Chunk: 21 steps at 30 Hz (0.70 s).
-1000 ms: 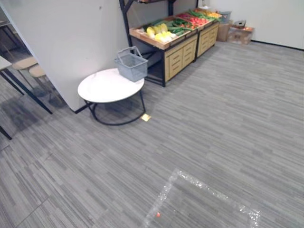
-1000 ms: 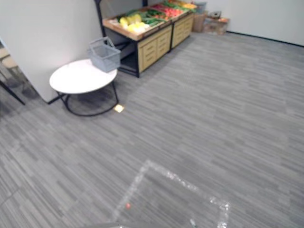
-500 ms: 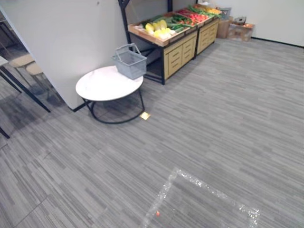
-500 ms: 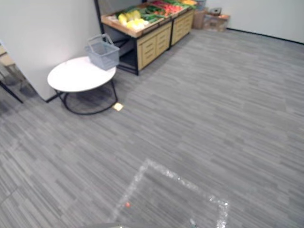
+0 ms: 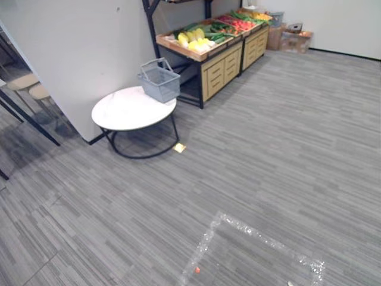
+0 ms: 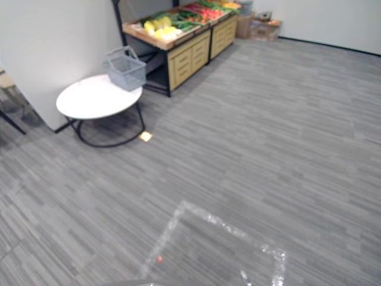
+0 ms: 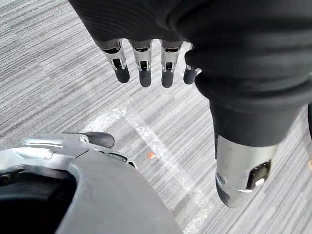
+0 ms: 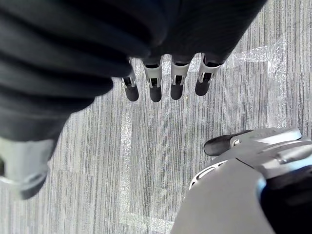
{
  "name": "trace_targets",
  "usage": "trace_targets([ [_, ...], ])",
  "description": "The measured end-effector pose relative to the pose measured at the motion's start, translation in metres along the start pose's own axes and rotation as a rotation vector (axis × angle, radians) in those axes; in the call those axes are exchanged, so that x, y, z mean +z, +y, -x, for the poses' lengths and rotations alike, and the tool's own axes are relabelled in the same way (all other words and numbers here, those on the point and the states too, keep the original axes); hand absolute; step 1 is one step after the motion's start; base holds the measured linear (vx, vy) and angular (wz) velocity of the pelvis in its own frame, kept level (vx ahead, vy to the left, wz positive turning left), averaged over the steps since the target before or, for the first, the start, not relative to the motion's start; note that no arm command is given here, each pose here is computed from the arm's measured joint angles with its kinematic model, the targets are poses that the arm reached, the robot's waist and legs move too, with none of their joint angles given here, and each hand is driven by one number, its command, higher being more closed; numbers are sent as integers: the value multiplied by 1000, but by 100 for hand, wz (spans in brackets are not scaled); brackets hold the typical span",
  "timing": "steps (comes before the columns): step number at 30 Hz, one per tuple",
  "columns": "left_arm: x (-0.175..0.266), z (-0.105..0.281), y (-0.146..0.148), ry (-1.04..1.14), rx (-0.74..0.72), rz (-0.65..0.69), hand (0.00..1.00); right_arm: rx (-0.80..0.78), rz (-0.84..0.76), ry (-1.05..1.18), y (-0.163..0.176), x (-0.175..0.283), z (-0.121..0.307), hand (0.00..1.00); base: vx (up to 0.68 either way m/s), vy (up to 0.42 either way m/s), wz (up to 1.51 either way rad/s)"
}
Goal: Pick vegetable in the basket
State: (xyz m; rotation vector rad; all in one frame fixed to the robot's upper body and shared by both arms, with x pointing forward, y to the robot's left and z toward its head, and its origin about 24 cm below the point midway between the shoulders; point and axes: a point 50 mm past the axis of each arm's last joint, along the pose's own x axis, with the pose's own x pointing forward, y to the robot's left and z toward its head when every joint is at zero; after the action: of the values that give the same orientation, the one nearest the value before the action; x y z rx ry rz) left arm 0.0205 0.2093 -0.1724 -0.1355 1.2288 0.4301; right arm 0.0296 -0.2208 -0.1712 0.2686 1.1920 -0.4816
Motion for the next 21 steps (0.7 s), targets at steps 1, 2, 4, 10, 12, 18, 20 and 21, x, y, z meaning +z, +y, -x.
trace_targets([
  [1, 0, 0, 0, -5, 3, 1, 0, 0, 0, -4, 0, 0, 0, 0, -13, -21, 4],
  [2, 1, 0, -1, -9, 8, 1, 0, -1, -1, -5, 0, 0, 0, 0, -14, -19, 4],
  [4, 1, 0, -1, -17, 15, 2, 0, -3, -1, -6, 0, 0, 0, 0, 0, 0, 0],
  [10, 4, 1, -1, -42, 29, 11, 0, -15, -10, -4, 2, -1, 0, 0, -18, -8, 0],
  [12, 6, 0, -2, -46, 27, 11, 0, -16, -5, -6, 2, -1, 0, 0, 0, 0, 0],
  [18, 22, -3, -7, -80, 26, 95, 0, -3, 38, -40, 7, 11, -2, 0, -16, -10, 0],
  [20, 38, -6, -6, -126, 33, 125, 0, 16, 40, -56, 15, 18, -4, 0, -40, -42, 6],
  [21, 44, -6, -4, -145, 35, 122, 0, 21, 41, -59, 18, 19, -4, 0, -42, -87, 9],
])
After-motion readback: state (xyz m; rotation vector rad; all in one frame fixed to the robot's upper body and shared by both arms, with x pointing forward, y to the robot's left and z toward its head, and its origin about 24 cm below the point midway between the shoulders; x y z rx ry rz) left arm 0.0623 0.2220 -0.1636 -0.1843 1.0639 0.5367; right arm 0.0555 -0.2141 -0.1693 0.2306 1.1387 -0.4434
